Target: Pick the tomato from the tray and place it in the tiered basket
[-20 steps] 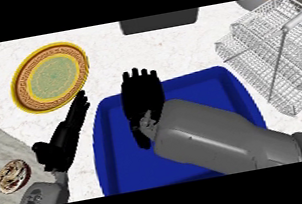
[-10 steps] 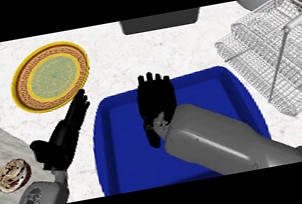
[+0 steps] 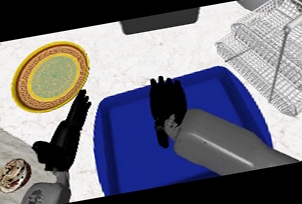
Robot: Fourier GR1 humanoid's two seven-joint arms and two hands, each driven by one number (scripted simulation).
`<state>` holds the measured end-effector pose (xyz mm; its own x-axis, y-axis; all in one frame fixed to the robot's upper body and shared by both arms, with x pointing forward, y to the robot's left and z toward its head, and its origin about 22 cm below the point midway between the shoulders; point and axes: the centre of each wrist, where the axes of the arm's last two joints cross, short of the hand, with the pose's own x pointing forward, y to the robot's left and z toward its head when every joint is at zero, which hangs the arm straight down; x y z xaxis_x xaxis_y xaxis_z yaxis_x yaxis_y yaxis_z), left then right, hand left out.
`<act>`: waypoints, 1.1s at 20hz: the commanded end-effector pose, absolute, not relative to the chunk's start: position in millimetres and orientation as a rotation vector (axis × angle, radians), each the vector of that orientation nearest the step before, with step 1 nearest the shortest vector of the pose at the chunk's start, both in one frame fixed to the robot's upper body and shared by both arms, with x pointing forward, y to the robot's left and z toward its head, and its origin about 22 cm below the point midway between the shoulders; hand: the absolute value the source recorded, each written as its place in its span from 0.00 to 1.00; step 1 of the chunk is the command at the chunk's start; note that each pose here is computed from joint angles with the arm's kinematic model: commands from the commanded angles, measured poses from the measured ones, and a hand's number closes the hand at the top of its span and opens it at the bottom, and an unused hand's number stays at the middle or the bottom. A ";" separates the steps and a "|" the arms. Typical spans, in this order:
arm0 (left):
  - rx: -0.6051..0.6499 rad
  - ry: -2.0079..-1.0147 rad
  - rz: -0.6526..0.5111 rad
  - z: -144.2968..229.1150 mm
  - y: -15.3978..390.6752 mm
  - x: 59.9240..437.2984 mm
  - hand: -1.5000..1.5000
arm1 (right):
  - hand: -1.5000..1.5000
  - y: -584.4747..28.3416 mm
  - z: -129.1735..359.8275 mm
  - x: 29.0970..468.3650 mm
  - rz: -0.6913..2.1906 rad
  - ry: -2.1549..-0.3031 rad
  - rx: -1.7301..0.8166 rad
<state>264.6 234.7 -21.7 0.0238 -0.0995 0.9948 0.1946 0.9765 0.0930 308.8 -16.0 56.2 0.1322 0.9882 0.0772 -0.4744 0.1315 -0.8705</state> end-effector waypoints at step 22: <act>-0.074 -1.530 -0.252 -20.5 241.8 261.0 0.50 | 1.00 -12.8 22.1 310.8 1.199 -0.980 -0.829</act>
<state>268.8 235.5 -18.6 0.0166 -0.1051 0.9943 0.2029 0.9741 0.0995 310.4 -19.1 28.0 0.0824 0.9783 0.1900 -0.3319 0.2067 -0.9204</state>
